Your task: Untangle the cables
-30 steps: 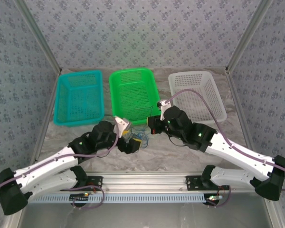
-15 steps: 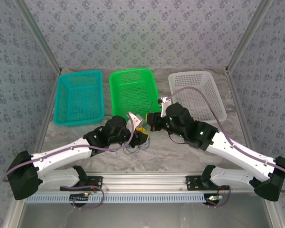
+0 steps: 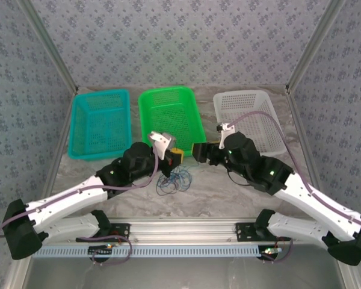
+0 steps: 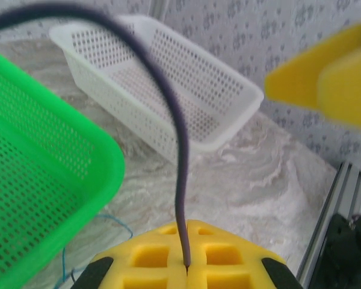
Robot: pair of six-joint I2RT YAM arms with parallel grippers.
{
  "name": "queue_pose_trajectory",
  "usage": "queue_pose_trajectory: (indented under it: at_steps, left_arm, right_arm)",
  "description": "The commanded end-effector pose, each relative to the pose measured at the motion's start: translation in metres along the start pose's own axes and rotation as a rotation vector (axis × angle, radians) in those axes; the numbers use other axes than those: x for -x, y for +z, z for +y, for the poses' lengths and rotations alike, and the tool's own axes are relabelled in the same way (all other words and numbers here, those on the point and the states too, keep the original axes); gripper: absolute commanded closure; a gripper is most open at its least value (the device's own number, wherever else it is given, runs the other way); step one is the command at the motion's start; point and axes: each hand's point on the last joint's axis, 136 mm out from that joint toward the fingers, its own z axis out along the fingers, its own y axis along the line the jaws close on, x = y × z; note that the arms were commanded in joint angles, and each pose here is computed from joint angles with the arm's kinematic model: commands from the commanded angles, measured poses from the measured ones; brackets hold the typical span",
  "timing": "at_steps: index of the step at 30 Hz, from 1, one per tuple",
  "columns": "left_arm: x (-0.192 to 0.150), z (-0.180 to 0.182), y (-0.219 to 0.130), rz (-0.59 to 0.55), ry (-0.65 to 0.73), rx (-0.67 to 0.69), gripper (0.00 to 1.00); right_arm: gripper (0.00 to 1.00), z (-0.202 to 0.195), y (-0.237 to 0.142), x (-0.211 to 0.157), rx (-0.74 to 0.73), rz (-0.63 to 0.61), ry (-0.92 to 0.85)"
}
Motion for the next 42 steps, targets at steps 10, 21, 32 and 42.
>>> queue_pose_trajectory:
  at_steps: [10, 21, 32, 42]
  left_arm:
    - [0.078, -0.019, -0.012, -0.166, -0.157, -0.008, 1.00]
    - [0.108, -0.031, -0.022, -0.219, -0.214, -0.038, 1.00]
    - [0.120, -0.040, -0.034, -0.268, -0.266, -0.098, 1.00]
    - [0.142, -0.034, -0.064, -0.365, -0.228, -0.050, 1.00]
  right_arm:
    - [0.14, -0.003, 0.022, -0.071, 0.079, 0.001, -0.211]
    - [0.07, 0.041, 0.075, -0.069, 0.117, -0.119, -0.272]
    - [0.32, 0.029, 0.103, -0.061, 0.023, -0.152, -0.282]
    - [0.80, 0.019, 0.110, -0.050, -0.028, -0.070, -0.285]
